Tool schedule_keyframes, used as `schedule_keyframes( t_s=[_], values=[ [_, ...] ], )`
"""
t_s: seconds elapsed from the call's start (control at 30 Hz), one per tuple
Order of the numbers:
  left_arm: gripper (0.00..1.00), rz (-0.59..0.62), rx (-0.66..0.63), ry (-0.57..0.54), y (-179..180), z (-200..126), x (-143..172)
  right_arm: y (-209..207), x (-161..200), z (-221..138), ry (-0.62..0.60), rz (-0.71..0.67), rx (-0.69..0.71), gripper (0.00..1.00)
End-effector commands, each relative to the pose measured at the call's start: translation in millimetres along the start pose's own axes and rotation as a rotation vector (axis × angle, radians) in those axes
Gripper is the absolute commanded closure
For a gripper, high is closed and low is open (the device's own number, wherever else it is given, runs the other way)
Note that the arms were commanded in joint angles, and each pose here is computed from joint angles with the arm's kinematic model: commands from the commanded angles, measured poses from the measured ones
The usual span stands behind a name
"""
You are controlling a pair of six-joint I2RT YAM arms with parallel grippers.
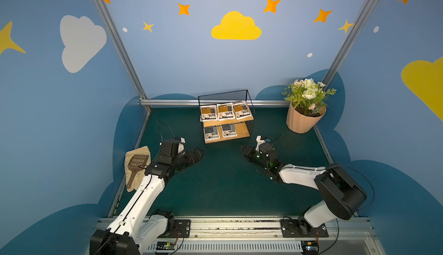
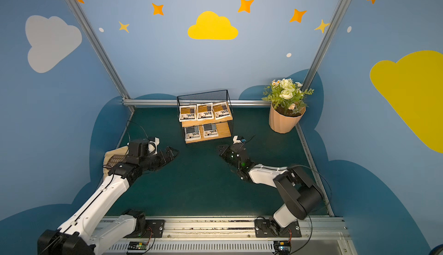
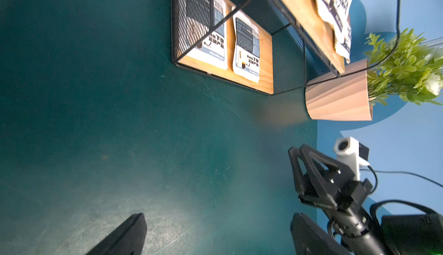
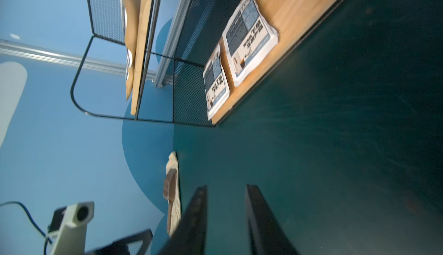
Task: Place the bagged coffee beans on the shelf by color
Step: Reset both arms
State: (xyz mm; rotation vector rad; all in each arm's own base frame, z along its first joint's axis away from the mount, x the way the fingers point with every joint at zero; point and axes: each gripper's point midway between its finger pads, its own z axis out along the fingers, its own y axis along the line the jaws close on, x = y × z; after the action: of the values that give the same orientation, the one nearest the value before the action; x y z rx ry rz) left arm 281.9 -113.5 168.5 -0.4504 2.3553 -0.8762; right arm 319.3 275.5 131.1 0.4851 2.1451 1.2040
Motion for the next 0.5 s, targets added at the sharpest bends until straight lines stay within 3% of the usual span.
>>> schedule_keyframes(
  t_s=[0.0, 0.07, 0.13, 0.33, 0.47],
  values=[
    [0.00, 0.008, -0.054, -0.082, 9.5, -11.9, -8.6, -20.2, -2.2, -38.5, -0.007, -0.050, 0.144, 0.28],
    [0.00, 0.031, -0.064, -0.131, 8.2, -20.1, -15.8, -20.5, -18.7, -69.6, -0.070, -0.085, 0.201, 0.12],
    [0.00, 0.051, -0.089, -0.174, 9.1, -28.0, -22.6, -11.4, -37.4, -96.8, -0.136, -0.191, 0.210, 0.03],
    [0.00, 0.141, -0.161, -0.355, 5.7, -57.5, -54.7, 18.5, -91.9, -166.2, -0.251, -0.336, 0.202, 0.02],
    [0.00, 0.266, -0.175, -0.541, -6.3, -79.0, -84.7, 16.8, -124.1, -190.4, -0.321, -0.390, 0.287, 0.02]
  ],
)
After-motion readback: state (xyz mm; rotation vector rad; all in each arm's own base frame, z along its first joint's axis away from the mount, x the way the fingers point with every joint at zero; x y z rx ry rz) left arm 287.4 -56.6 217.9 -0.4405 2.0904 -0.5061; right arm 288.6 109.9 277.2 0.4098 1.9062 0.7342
